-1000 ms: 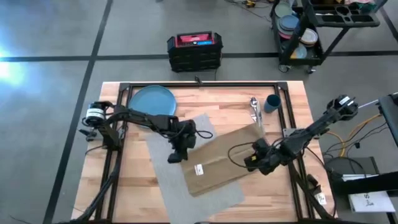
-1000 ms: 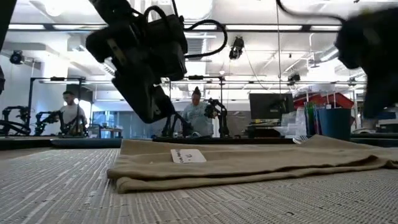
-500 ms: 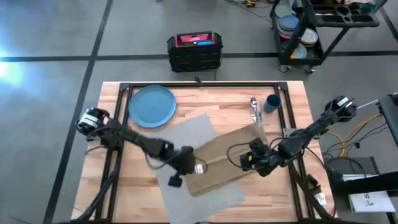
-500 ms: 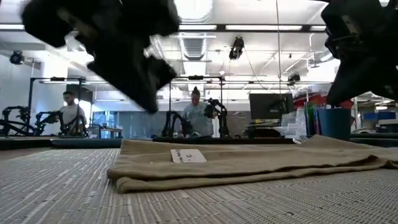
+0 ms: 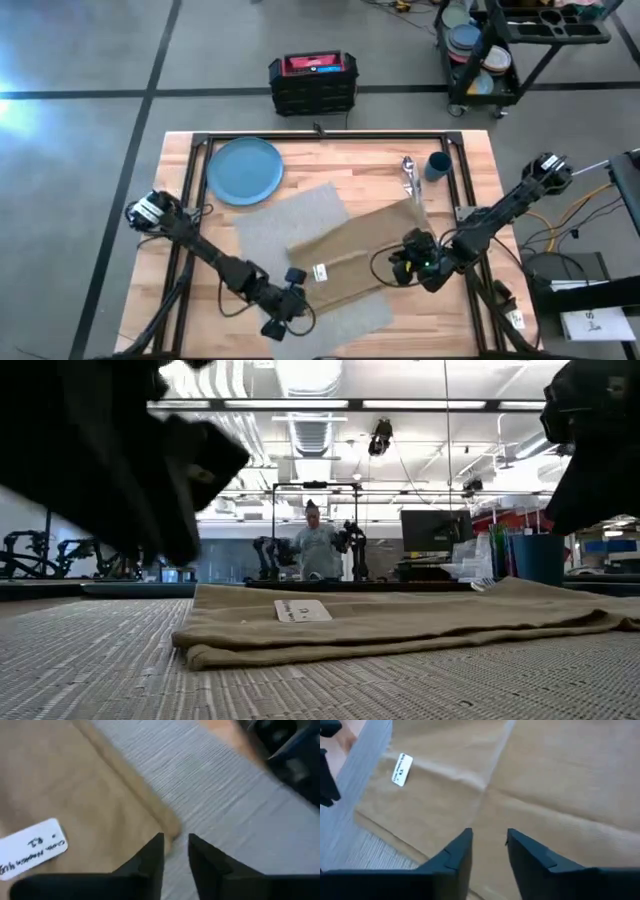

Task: Set table place
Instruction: Fold the brown table napkin

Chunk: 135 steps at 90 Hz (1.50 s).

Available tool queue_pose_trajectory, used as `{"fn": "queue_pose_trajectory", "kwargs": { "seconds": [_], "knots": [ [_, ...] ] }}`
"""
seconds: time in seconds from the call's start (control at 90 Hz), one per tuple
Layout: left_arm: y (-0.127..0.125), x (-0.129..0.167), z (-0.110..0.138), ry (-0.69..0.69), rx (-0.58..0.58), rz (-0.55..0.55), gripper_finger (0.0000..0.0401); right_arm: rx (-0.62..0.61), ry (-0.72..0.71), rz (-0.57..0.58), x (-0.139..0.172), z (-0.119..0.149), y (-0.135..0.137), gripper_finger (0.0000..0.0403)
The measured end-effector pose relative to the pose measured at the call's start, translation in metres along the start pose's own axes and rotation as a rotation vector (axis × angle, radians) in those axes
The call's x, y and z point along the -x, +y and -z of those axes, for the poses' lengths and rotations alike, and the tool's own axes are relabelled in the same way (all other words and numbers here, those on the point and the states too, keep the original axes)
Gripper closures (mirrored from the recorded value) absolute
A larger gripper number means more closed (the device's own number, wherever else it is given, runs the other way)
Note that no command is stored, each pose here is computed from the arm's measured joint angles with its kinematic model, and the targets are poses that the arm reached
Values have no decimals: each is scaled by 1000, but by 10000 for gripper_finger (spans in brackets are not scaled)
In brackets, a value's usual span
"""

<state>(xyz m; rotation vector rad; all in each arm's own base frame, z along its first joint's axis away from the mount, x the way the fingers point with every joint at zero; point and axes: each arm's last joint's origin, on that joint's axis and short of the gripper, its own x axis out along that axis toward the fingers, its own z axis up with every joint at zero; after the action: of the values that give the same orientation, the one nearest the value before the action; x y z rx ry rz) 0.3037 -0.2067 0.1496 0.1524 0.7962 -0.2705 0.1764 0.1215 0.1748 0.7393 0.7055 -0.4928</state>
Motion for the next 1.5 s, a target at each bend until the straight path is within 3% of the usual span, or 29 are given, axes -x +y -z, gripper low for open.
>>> {"fn": "queue_pose_trajectory", "kwargs": {
  "seconds": [0.1, 0.211, 0.567, 0.689, 1.111, 1.5],
  "knots": [
    [-1, -8, -4, -18, -45, -74, 281, -9, -3, 0, 0, 0, 0, 255],
    [-2, -18, -8, -5, -104, -70, 267, -26, -4, 0, 0, 0, 0, 248],
    [-6, -7, -29, 76, -106, -11, 274, -26, -4, 0, 0, 0, 0, 277],
    [-8, -9, -24, 112, -92, 28, 280, -15, -3, 2, 0, 0, 0, 286],
    [-4, -13, -9, 144, -63, -8, 303, -6, -4, 3, 0, 0, 0, 298],
    [-2, -16, -6, 138, -52, -20, 288, 2, -4, 4, 0, 0, 0, 300]
  ]
}}
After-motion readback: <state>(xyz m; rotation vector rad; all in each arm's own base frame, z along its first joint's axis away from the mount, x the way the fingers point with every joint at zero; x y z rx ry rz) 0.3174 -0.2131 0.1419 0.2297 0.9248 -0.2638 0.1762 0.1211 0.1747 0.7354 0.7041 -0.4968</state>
